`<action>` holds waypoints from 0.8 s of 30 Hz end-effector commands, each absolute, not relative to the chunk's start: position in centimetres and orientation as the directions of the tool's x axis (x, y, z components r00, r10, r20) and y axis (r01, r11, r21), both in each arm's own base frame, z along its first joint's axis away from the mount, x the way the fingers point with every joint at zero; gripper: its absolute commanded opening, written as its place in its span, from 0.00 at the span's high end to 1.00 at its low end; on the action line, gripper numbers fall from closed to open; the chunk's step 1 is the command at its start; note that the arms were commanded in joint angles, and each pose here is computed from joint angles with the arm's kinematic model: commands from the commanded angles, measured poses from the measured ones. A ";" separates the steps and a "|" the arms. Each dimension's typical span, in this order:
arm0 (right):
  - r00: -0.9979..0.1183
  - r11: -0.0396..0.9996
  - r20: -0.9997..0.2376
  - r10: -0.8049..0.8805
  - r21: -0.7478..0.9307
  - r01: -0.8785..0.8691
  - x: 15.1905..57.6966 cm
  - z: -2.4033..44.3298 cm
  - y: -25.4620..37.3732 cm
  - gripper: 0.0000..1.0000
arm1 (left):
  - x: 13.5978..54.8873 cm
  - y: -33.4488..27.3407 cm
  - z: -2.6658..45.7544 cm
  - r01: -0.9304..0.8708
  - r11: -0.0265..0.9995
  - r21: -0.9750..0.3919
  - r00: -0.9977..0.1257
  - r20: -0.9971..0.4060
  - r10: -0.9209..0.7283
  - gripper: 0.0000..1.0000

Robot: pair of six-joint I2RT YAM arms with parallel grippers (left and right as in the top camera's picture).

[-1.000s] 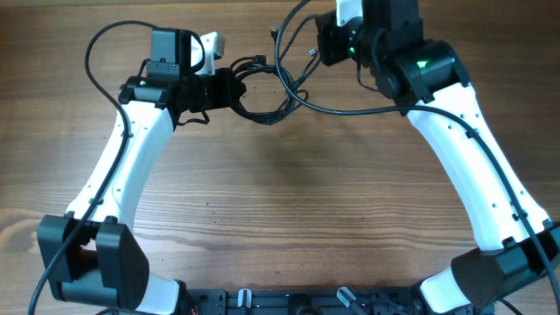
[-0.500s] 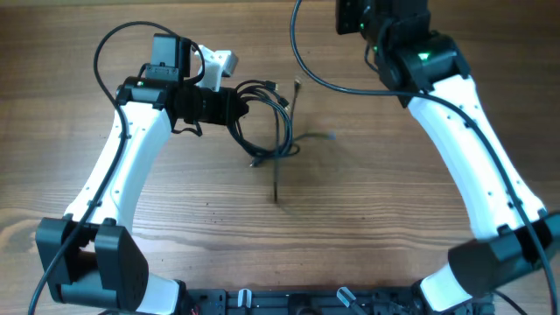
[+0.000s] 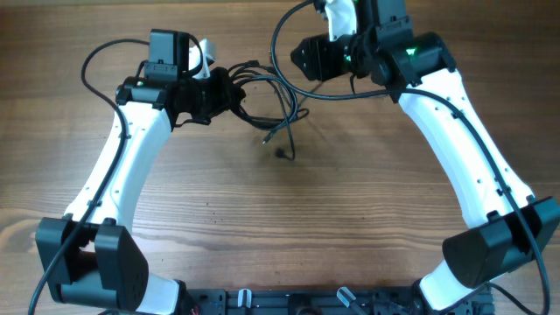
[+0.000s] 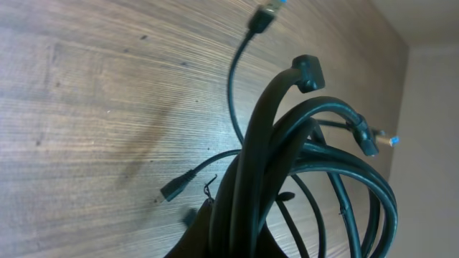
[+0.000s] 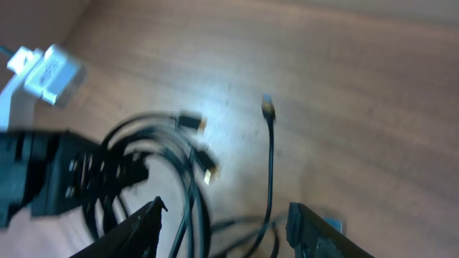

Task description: Untangle cables

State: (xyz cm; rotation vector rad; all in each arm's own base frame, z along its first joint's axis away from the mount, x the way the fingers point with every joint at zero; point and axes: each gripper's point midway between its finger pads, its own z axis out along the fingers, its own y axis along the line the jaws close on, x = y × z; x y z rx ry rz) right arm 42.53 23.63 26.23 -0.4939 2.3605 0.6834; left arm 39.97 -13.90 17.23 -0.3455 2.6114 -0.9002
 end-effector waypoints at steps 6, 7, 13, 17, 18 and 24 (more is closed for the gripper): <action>-0.837 0.769 -0.512 -0.194 0.450 -0.454 40.4 22.4 24.8 0.42 | 40.5 -13.4 17.5 -0.243 0.714 -0.657 -0.867 -0.183 -0.464 0.96; -0.832 0.748 -0.511 -0.218 0.460 -0.478 40.2 22.1 25.3 0.42 | 40.5 -13.4 17.5 -0.243 0.714 -0.657 -0.867 -0.183 -0.464 0.96; -0.836 0.754 -0.478 -0.269 0.436 -0.492 40.1 19.5 26.5 0.42 | 40.5 -13.4 17.6 -0.241 0.713 -0.658 -0.866 -0.185 -0.464 0.96; -0.860 0.766 -0.428 -0.276 0.443 -0.466 40.4 17.1 26.7 0.43 | 40.5 -13.4 17.6 -0.241 0.713 -0.658 -0.866 -0.186 -0.464 0.96; -0.866 0.769 -0.415 -0.279 0.444 -0.461 40.4 16.4 26.7 0.44 | 40.5 -13.4 17.6 -0.241 0.714 -0.658 -0.866 -0.185 -0.464 0.96; -0.907 0.893 -0.381 -0.180 0.323 -0.313 42.7 13.5 24.3 0.56 | 40.5 -13.4 17.5 -0.241 0.714 -0.657 -0.866 -0.186 -0.463 0.96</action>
